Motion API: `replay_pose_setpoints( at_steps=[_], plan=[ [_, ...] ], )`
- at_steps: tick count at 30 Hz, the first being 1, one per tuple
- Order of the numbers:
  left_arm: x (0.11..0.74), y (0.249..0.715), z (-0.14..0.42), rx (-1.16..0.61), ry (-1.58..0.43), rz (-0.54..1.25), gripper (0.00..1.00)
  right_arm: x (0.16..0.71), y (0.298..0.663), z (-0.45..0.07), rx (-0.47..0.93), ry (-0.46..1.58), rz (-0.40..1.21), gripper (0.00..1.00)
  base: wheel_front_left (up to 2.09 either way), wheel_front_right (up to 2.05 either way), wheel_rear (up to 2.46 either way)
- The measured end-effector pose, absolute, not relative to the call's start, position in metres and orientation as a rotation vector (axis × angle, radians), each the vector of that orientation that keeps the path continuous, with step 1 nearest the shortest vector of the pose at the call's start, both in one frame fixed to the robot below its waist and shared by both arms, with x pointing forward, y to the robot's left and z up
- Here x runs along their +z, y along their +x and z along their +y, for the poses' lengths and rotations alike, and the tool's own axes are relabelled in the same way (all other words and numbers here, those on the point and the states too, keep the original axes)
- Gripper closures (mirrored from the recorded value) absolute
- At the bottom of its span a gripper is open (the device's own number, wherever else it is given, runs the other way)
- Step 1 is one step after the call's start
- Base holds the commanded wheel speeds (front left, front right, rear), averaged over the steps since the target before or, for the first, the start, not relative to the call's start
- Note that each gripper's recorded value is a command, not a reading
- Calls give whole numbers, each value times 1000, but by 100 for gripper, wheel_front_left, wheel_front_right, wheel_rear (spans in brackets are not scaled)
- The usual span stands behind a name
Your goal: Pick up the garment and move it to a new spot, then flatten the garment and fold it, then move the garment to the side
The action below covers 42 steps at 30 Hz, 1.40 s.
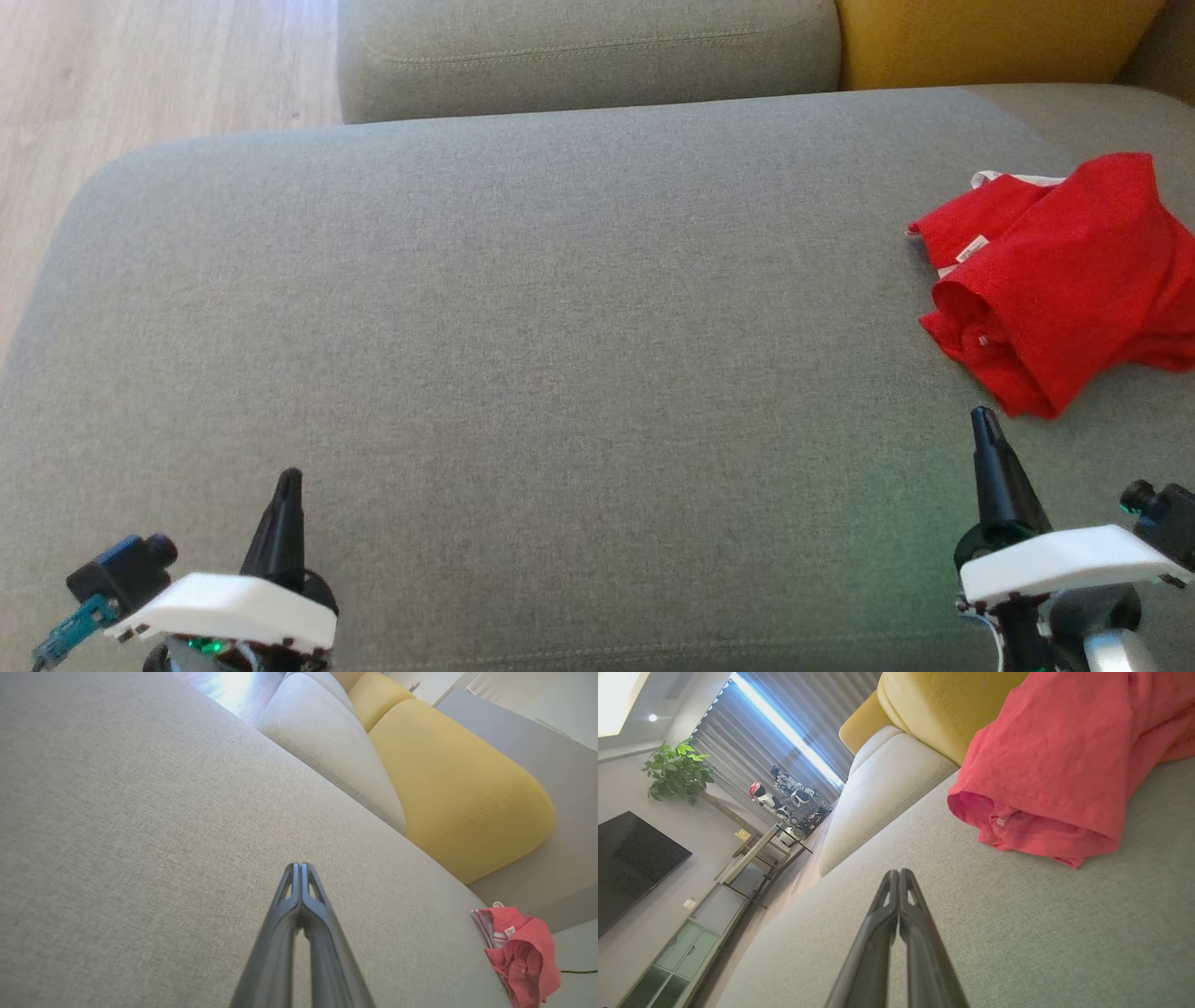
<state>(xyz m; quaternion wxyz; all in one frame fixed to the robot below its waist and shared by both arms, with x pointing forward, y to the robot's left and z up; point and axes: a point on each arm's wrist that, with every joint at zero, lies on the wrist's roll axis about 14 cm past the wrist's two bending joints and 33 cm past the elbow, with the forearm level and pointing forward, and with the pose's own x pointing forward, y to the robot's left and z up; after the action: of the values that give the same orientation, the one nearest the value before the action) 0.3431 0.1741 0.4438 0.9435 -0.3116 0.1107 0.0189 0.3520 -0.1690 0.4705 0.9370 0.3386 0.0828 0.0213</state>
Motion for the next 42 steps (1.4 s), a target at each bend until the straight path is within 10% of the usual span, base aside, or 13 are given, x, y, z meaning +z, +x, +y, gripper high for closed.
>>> replay_pose_setpoints(
  at_steps=[42],
  plan=[
    [454,358,182,84,-1160,194,100,473,363,-187,-37,1186,121,100,0,0,0]
  ],
)
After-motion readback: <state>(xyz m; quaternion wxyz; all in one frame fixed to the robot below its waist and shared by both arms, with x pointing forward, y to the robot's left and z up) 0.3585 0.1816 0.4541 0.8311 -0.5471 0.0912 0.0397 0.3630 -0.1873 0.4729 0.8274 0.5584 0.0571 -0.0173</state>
